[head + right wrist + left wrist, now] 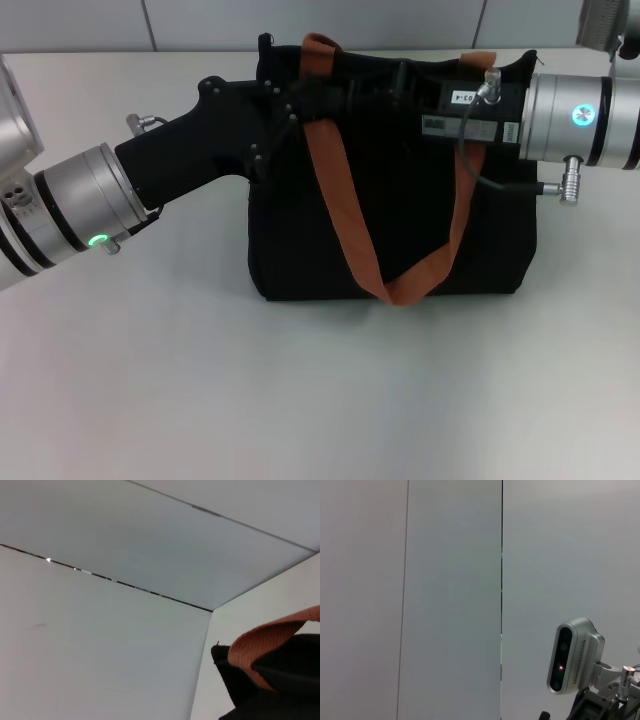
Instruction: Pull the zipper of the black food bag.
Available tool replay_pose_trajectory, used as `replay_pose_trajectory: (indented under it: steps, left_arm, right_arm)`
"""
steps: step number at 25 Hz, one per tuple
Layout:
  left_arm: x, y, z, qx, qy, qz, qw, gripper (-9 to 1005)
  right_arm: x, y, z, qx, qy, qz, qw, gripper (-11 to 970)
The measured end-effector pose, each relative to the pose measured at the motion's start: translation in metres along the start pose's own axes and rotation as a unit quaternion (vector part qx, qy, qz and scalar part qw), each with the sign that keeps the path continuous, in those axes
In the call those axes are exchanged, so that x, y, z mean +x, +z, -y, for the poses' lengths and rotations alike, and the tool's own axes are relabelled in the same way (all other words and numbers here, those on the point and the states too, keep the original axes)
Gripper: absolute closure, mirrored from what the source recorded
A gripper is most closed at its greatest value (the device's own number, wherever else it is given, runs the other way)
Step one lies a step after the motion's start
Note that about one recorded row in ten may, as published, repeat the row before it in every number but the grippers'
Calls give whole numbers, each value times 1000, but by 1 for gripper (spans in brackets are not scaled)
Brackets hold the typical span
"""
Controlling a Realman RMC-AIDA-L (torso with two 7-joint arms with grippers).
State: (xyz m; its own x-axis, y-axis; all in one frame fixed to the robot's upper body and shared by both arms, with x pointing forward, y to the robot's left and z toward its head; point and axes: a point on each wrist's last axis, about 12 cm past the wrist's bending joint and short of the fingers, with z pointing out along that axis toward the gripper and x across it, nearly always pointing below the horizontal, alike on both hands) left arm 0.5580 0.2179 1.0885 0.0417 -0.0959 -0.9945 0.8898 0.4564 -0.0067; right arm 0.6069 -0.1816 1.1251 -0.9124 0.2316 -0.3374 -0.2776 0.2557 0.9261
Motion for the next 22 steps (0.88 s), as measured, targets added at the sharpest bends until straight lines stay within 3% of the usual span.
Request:
replay_pose_trajectory:
  steps: [3,5,22]
  left_arm:
    - [0,-1,0,-3,-1,1,1000,963]
    - [1,-2,0,-5,-1,1,1000,964]
    - [-2,-6,-5,-20,5,5,1000,963]
  right_arm:
    - [0,0,0,1,-7,0,1000,843]
    - [0,-1,1,1,-14,4,1000,950]
    - [-1,-27,6,13,-37,34,999,960]
